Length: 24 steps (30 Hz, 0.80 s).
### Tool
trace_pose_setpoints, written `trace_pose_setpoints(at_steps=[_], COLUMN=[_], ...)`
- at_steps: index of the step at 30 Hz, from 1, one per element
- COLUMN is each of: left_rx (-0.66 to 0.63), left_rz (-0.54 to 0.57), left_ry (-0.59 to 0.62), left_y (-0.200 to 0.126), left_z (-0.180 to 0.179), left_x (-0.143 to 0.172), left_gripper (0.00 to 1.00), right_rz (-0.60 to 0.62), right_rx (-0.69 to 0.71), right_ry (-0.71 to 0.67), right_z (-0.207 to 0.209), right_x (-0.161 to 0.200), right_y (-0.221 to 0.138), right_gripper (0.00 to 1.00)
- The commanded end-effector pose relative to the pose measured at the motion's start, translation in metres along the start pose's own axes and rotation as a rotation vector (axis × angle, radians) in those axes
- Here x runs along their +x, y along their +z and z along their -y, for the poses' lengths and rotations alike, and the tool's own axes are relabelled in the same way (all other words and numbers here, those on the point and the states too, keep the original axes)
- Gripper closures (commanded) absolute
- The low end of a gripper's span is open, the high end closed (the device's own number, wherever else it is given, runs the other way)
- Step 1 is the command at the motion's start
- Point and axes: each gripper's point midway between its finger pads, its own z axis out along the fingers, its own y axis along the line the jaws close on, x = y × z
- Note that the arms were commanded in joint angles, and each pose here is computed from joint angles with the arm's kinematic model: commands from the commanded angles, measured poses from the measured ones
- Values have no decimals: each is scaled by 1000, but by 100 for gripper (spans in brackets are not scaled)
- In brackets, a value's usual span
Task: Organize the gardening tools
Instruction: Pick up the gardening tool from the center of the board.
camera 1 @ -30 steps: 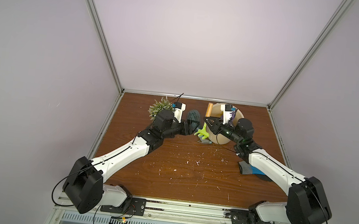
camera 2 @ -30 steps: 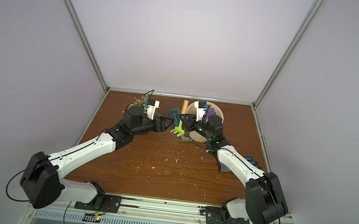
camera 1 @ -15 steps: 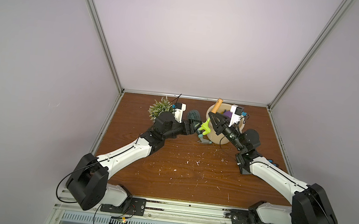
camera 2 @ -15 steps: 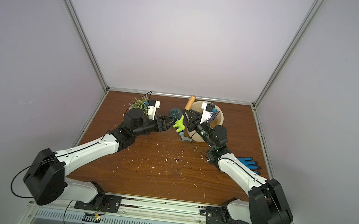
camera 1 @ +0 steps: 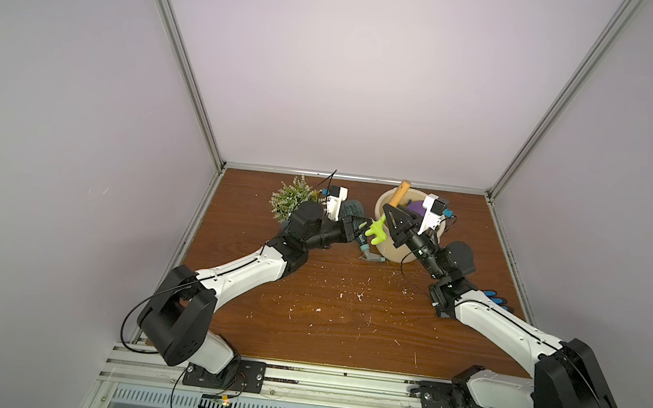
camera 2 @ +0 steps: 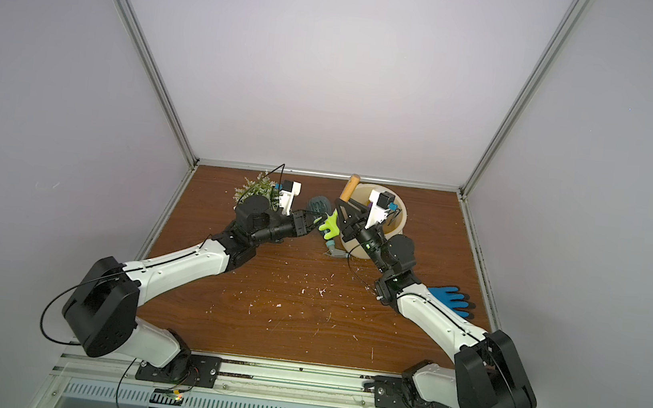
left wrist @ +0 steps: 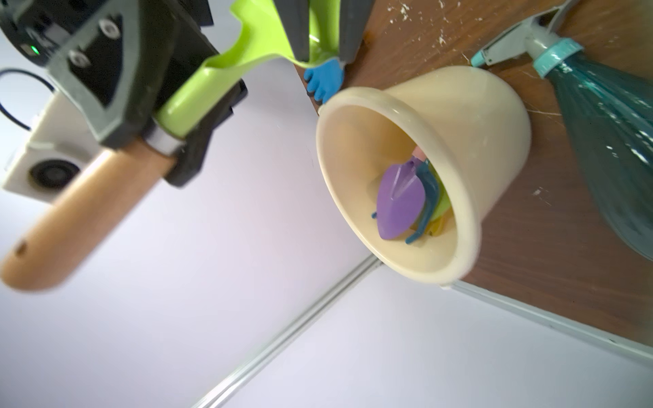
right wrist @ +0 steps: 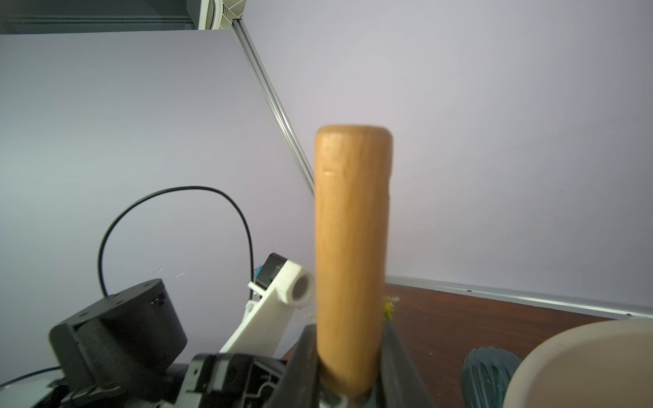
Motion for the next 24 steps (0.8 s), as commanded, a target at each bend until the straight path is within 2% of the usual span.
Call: trace_pose_setpoints(at_steps=[1, 4, 7, 9, 13, 17, 24], left_rx=[66, 30, -51, -160, -368, -507, -652], left_rz=[-15, 6, 3, -29, -52, -78, -84], left_ry=[50, 49, 98, 164, 288, 382, 491], left_y=[-2, -9, -14, -16, -31, -45, -62], left_z=[18, 11, 2, -7, -24, -35, -43], left_x=[-1, -10, -18, -22, -37, -47, -63], left_gripper=[100, 100, 100, 100, 100, 100, 100], right_rz=[98, 63, 11, -39, -171, -320, -424], right_rx=[-43, -10, 53, 101, 232, 334, 311], right_ry=[-24, -39, -54, -83, -164, -272, -378], right_z=[-18, -12, -2, 6, 26, 43, 36], right_x=[-29, -21, -13, -6, 8, 23, 25], right_y=[-6, -9, -12, -13, -24, -40, -52], right_gripper=[90, 83, 63, 57, 49, 47, 46])
